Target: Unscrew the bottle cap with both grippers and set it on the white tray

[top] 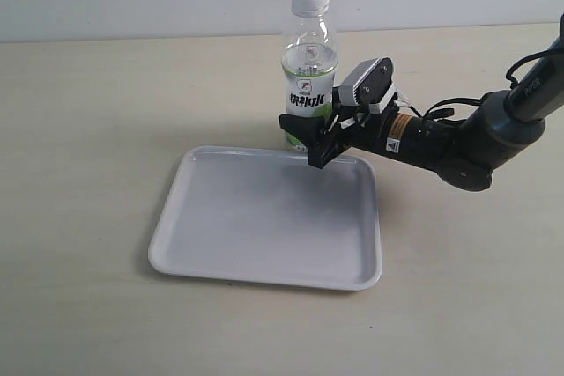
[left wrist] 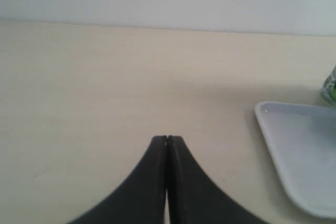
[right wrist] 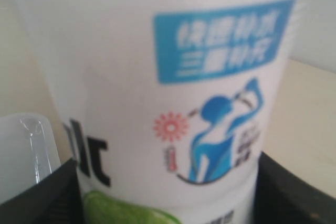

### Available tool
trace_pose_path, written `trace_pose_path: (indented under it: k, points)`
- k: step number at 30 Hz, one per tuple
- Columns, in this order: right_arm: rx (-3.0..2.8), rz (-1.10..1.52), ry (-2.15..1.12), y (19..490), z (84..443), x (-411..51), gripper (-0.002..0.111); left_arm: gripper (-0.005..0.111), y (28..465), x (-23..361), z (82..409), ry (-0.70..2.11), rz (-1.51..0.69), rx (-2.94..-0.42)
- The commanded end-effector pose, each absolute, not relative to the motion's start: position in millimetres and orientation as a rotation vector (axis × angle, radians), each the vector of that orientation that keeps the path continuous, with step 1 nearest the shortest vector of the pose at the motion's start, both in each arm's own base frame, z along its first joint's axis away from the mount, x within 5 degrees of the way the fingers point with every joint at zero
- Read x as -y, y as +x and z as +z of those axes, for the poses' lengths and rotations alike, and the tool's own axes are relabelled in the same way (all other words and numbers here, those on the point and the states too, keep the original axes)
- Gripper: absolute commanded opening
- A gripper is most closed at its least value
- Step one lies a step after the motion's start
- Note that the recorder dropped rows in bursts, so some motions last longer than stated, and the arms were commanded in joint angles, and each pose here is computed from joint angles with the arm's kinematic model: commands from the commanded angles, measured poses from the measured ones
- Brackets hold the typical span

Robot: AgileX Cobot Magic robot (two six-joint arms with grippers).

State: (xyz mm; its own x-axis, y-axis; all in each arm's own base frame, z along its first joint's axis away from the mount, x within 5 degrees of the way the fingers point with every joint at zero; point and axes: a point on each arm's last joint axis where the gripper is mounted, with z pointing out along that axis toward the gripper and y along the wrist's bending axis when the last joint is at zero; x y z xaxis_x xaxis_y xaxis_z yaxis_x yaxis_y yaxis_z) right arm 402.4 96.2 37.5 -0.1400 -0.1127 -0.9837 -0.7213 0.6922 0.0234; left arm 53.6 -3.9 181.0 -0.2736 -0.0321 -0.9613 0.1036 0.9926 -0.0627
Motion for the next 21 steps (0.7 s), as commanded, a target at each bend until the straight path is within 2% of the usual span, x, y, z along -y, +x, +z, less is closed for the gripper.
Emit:
trace_pose_path:
  k: [1, 9, 21]
  points:
    - [-1.622, 0.597, -0.700, 403.8, 41.6, -97.1, 0.000, 0.001, 54.5, 1.8, 185.1, 0.137, -0.029, -1.789]
    - [-1.623, 0.593, -0.688, 404.4, 41.8, -96.5, 0.000, 0.001, 55.1, 0.6, 187.5, 0.193, 0.039, -1.757]
    - [-1.612, 0.575, -0.709, 404.4, 41.8, -96.5, 0.000, 0.001, 52.8, 14.5, 223.0, 0.198, -0.162, -1.362]
